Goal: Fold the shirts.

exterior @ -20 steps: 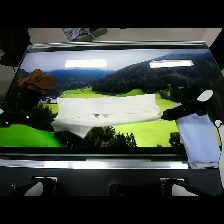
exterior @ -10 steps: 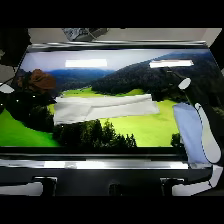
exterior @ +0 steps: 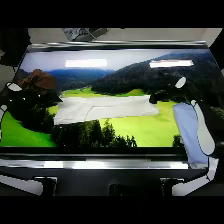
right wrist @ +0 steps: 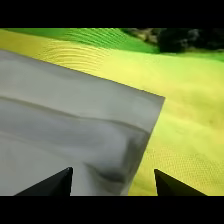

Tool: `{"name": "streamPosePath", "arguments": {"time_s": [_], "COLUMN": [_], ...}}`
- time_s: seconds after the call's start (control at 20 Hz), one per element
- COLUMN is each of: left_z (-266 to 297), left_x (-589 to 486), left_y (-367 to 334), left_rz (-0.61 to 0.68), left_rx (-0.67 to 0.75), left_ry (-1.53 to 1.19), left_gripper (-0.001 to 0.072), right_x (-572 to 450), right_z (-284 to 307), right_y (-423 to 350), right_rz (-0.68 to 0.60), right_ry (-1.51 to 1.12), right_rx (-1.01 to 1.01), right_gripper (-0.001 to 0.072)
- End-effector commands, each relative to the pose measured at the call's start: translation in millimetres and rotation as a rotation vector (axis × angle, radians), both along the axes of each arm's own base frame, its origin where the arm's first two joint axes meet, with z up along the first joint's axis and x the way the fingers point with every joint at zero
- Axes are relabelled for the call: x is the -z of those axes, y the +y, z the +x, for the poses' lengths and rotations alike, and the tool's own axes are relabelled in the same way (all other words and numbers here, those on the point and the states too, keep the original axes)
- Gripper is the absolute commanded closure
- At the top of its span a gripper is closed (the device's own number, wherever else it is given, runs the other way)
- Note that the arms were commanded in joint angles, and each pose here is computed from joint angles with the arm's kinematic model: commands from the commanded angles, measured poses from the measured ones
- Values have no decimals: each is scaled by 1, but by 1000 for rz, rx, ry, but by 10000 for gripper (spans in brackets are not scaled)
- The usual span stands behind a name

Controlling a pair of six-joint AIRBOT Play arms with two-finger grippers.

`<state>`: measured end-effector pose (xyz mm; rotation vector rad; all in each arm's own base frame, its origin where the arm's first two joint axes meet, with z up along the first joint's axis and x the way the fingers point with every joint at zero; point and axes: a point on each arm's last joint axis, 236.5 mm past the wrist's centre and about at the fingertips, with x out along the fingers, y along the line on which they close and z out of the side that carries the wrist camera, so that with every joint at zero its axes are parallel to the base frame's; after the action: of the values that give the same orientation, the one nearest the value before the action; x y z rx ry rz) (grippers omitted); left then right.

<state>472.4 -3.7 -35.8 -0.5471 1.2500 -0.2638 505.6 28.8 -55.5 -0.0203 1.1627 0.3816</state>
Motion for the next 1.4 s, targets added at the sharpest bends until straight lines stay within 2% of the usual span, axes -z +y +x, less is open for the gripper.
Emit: {"name": "streamPosePath", "arguments": {"time_s": [0.0, 0.1, 0.25, 0.4, 0.45, 0.5, 0.55, 0.6, 0.65, 0.7, 0.8, 0.85, 1.1, 1.25, 1.35], "left_z": [6, 8, 6, -3, -7, -10, -13, -16, -18, -19, -22, -25, -50, -63, -74], "left_x": [-38, -67, -114, -148, -156, -161, -162, -160, -155, -146, -120, -102, -20, 3, 13], "left_y": [8, 7, -18, -50, -64, -77, -91, -106, -122, -139, -174, -194, -291, -346, -381], "left_rz": [-8, 5, -16, -17, -16, -18, -22, -27, -34, -40, -49, -52, -115, -228, -318], "left_rx": [20, 19, 51, 112, 140, 169, 200, 231, 261, 285, 325, 344, 369, 344, 311], "left_ry": [-44, -111, -208, -281, -297, -308, -310, -306, -300, -292, -268, -251, -87, -29, 24], "left_gripper": [175, 176, 177, 177, 177, 178, 177, 178, 182, 246, 621, 669, 677, 677, 677], "right_x": [-32, -23, 10, 39, 46, 50, 51, 49, 41, 28, -8, -29, -130, -172, -195], "right_z": [-7, -16, -34, -36, -34, -31, -27, -21, -19, -18, -17, -21, -68, -101, -122], "right_y": [-22, -34, -11, 18, 26, 33, 39, 45, 51, 55, 54, 53, 62, 70, 80], "right_rz": [80, 187, 326, 382, 384, 384, 381, 382, 399, 417, 393, 376, 242, 140, 120], "right_ry": [-6, 56, 208, 307, 322, 331, 322, 299, 286, 267, 185, 156, 38, -20, -49], "right_rx": [14, 74, 61, 107, 135, 156, 168, 170, 168, 149, 87, 65, -92, -180, -229], "right_gripper": [18, 9, 1, 5, 32, 89, 232, 469, 664, 668, 669, 669, 669, 669, 669]}}
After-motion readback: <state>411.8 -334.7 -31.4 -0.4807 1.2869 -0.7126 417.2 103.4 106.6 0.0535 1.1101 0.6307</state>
